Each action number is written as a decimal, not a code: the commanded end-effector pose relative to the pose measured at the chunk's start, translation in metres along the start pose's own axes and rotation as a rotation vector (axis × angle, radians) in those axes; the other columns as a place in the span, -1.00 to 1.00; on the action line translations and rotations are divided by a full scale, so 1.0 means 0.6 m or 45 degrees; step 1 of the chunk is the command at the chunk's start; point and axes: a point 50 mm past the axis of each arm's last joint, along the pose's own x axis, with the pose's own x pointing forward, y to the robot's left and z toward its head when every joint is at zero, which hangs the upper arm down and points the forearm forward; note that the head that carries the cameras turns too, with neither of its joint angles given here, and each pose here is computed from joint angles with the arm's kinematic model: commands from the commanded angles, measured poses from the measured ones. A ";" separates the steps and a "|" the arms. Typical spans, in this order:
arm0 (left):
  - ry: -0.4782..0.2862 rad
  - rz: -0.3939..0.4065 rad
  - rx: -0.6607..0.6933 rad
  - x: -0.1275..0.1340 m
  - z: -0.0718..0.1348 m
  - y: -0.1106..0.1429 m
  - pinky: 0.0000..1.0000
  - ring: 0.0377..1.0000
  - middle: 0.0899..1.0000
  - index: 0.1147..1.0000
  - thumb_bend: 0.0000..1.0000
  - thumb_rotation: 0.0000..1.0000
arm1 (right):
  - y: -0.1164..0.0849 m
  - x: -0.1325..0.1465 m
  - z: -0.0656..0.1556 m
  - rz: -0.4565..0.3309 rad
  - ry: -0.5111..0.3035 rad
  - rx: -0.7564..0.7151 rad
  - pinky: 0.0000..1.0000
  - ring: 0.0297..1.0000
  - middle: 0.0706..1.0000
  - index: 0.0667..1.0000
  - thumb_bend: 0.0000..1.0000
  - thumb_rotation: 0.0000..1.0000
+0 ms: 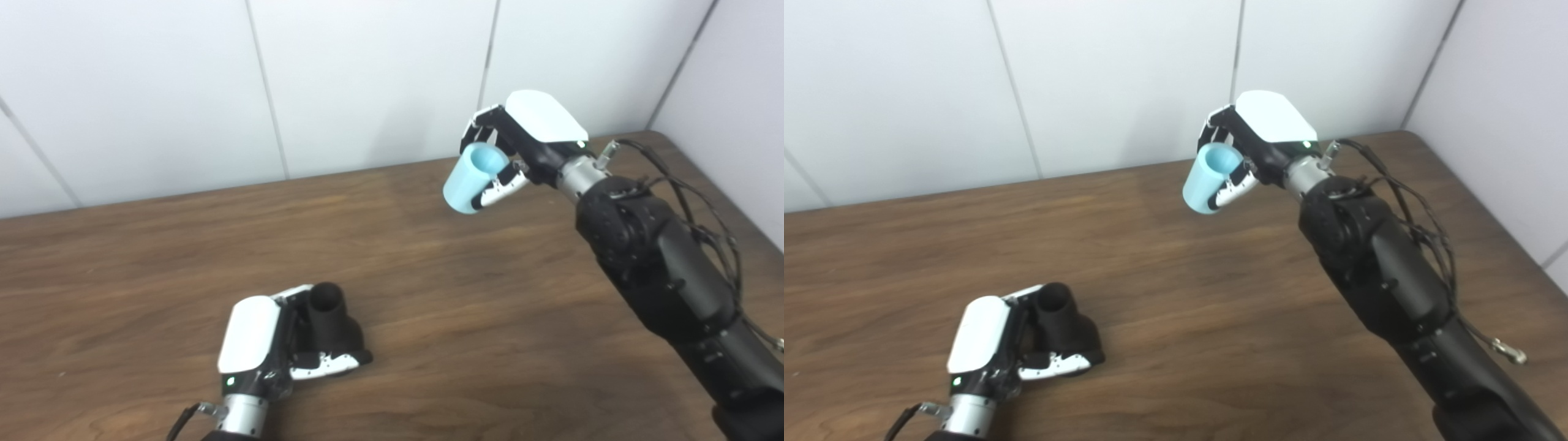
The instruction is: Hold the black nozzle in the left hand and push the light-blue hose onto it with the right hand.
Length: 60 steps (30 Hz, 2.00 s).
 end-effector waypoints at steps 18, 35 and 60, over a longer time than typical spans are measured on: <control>0.154 -0.162 0.044 -0.025 0.005 -0.059 -0.04 0.02 -0.11 -0.16 0.04 -1.00 | -0.068 -0.063 0.192 0.030 -0.508 0.205 -0.29 -0.26 -0.07 -0.04 0.03 -1.00; 0.163 -0.149 0.052 -0.021 0.020 -0.062 -0.09 -0.01 -0.12 -0.16 0.05 -1.00 | -0.050 -0.071 0.205 0.124 -0.546 0.195 -0.35 -0.31 -0.10 0.03 0.02 -1.00; 0.170 -0.158 0.047 -0.022 0.023 -0.058 -0.07 -0.01 -0.12 -0.16 0.05 -1.00 | -0.048 -0.056 0.196 0.059 -0.522 0.081 -0.35 -0.30 -0.09 0.02 0.02 -1.00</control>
